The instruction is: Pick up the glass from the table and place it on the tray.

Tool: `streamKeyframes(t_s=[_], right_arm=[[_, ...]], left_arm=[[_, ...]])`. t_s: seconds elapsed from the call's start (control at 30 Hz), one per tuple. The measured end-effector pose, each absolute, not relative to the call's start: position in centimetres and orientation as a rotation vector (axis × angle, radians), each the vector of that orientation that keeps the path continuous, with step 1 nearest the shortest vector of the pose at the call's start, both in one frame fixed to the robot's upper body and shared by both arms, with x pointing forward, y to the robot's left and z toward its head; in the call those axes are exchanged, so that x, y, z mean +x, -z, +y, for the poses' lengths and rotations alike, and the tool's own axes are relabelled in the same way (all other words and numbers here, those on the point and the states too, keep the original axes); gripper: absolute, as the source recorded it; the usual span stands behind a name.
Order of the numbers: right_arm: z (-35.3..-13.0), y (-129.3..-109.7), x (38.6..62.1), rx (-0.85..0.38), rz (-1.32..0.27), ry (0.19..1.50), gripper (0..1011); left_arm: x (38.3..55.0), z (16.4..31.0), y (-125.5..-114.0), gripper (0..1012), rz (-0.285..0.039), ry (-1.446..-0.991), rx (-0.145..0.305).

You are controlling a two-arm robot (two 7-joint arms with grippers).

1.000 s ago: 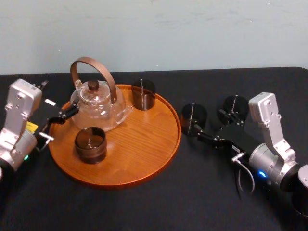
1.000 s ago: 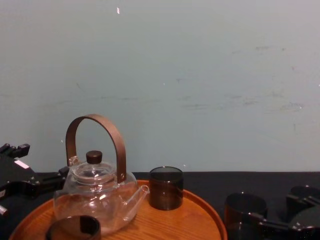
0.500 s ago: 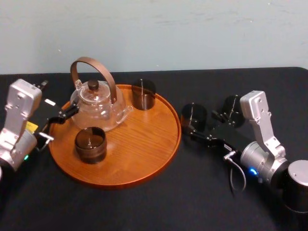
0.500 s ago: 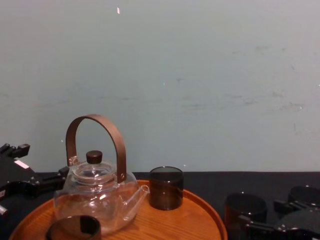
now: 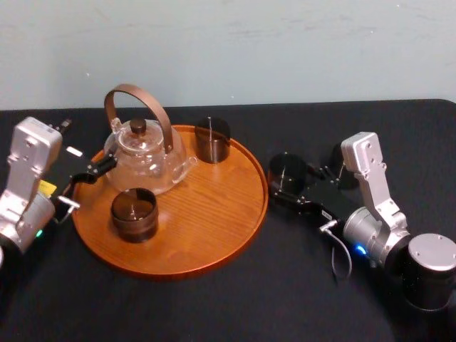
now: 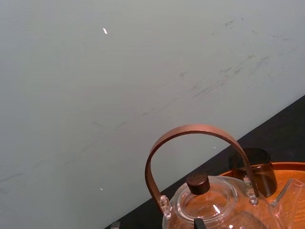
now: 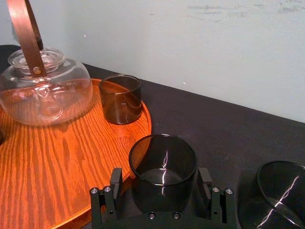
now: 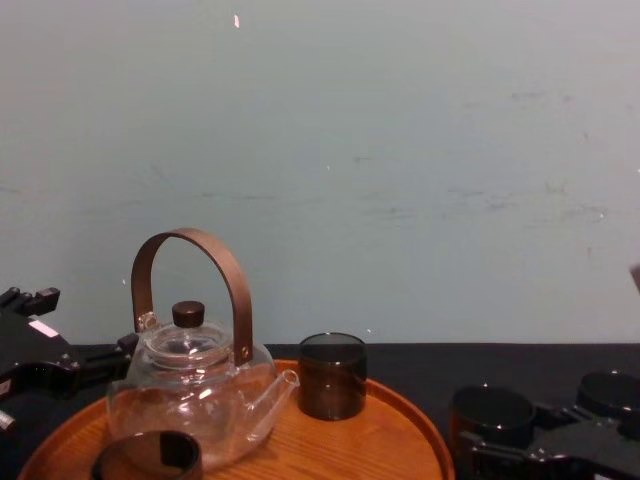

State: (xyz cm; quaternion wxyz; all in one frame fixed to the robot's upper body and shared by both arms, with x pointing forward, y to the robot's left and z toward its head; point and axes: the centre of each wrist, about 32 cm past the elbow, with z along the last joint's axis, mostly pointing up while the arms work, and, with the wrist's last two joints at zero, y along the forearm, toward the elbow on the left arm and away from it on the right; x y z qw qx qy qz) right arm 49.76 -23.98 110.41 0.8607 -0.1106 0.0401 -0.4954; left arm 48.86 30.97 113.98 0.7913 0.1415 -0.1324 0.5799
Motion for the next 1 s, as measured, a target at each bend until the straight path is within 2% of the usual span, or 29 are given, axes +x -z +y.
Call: streamKeyframes(t_s=[1.0], right_arm=[[-23.1, -110.3, 50.9, -0.244, 0.087, 1.054, 1002]], left_arm=[[48.9, 31.0, -114.0, 1001, -0.285, -1.248, 0.304]])
